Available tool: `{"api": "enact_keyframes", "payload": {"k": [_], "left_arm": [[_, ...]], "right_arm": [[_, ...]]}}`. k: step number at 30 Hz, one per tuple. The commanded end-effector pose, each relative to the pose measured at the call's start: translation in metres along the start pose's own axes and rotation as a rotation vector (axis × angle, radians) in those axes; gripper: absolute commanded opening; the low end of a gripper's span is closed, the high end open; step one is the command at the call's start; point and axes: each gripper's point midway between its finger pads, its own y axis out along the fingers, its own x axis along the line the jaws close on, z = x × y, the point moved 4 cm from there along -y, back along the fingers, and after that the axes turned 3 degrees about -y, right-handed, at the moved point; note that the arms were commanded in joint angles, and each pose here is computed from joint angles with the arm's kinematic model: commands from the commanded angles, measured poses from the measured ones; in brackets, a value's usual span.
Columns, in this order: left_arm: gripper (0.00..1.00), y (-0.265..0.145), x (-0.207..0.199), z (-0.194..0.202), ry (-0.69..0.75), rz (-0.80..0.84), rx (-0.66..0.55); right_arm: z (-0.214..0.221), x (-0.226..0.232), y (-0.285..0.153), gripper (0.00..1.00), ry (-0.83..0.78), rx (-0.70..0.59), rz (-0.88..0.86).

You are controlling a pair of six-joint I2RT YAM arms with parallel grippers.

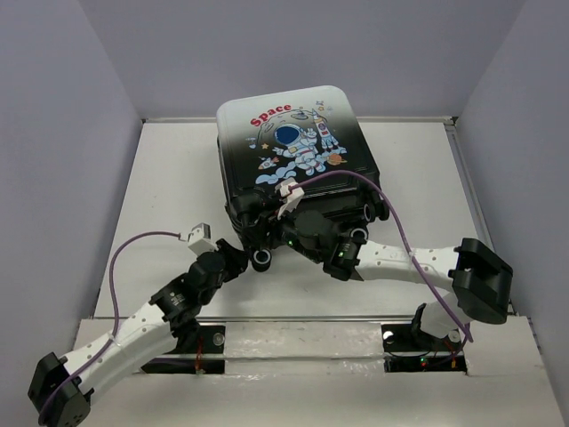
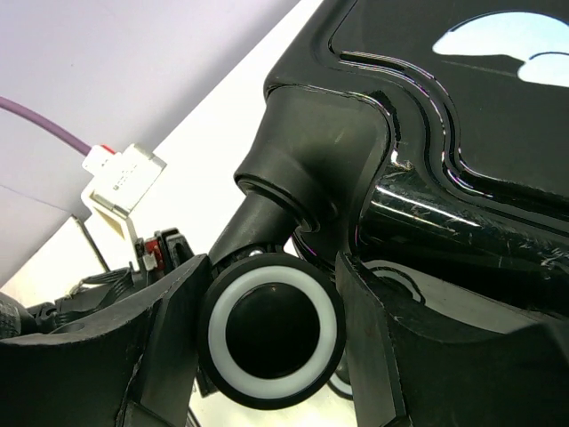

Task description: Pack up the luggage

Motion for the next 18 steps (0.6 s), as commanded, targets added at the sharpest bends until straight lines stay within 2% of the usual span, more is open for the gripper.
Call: {"api": "enact_keyframes", "payload": {"k": [1, 11, 18], "left_arm": [[0.55, 0.003, -0.041, -0.020, 0.007, 0.171, -0.090], [0.55, 0.023, -0.060, -0.034, 0.118, 0.143, -0.174], [0.52, 0.026, -0.074, -0.046, 0.123, 0.156, -0.237]], "right_arm": [[-0.065, 0.011, -0.008, 0.07, 0.040, -0.193, -0.008], [-0.058, 0.020, -0.005, 0.07, 0.067, -0.178, -0.081], [-0.049, 0.026, -0.002, 0.07, 0.089, -0.157, -0.128]]}}
